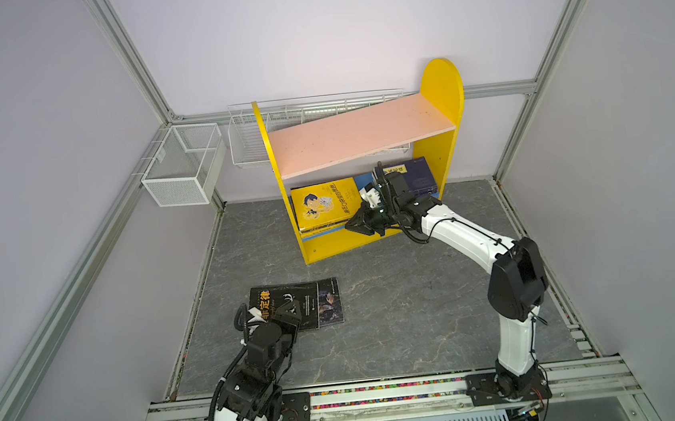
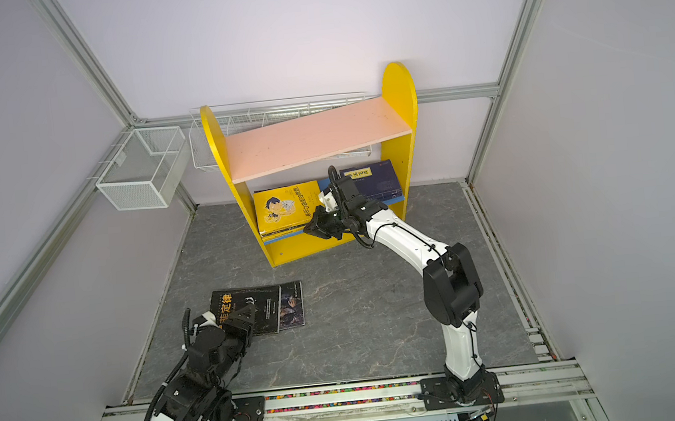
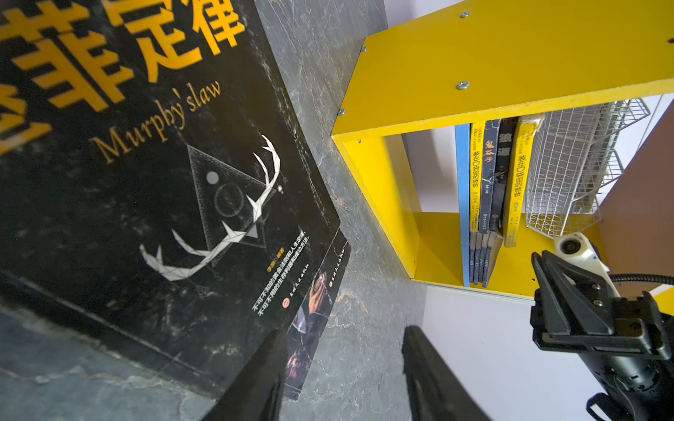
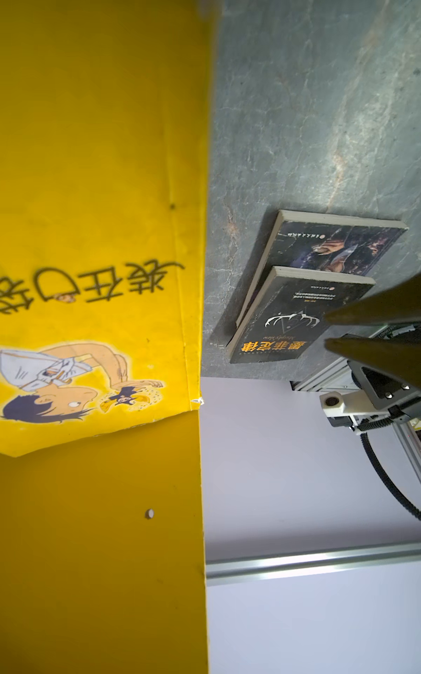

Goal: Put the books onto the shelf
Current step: 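Release the yellow book and reach the right gripper down to the Murphy's Law book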

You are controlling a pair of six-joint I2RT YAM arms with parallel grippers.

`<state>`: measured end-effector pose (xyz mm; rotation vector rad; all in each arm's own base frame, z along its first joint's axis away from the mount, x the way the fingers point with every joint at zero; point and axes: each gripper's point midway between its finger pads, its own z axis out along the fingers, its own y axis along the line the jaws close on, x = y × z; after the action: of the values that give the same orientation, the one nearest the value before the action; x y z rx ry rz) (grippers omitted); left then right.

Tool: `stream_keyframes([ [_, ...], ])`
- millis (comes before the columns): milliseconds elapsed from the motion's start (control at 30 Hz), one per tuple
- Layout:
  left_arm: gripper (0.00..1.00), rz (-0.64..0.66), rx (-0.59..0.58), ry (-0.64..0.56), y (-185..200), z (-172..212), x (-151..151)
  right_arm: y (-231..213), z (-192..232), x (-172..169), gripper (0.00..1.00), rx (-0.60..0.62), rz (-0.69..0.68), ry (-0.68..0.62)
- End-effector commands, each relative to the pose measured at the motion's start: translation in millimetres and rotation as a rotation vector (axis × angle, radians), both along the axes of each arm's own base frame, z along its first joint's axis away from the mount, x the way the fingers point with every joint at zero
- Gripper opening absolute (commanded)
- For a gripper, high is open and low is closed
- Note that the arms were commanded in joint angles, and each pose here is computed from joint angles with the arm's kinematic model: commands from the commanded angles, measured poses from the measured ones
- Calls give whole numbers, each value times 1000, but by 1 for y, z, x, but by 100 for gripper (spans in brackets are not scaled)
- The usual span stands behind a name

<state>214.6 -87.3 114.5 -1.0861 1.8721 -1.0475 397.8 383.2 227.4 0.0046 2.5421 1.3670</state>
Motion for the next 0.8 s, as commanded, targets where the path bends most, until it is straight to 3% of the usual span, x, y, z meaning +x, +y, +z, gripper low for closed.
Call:
stream_keyframes([
  [0,52,20,6,29,4,-6,-2,10,-6,6,12,-3,29,-6],
  [767,52,25,20,55,6,-11,-5,46,-14,44,11,74,17,34],
])
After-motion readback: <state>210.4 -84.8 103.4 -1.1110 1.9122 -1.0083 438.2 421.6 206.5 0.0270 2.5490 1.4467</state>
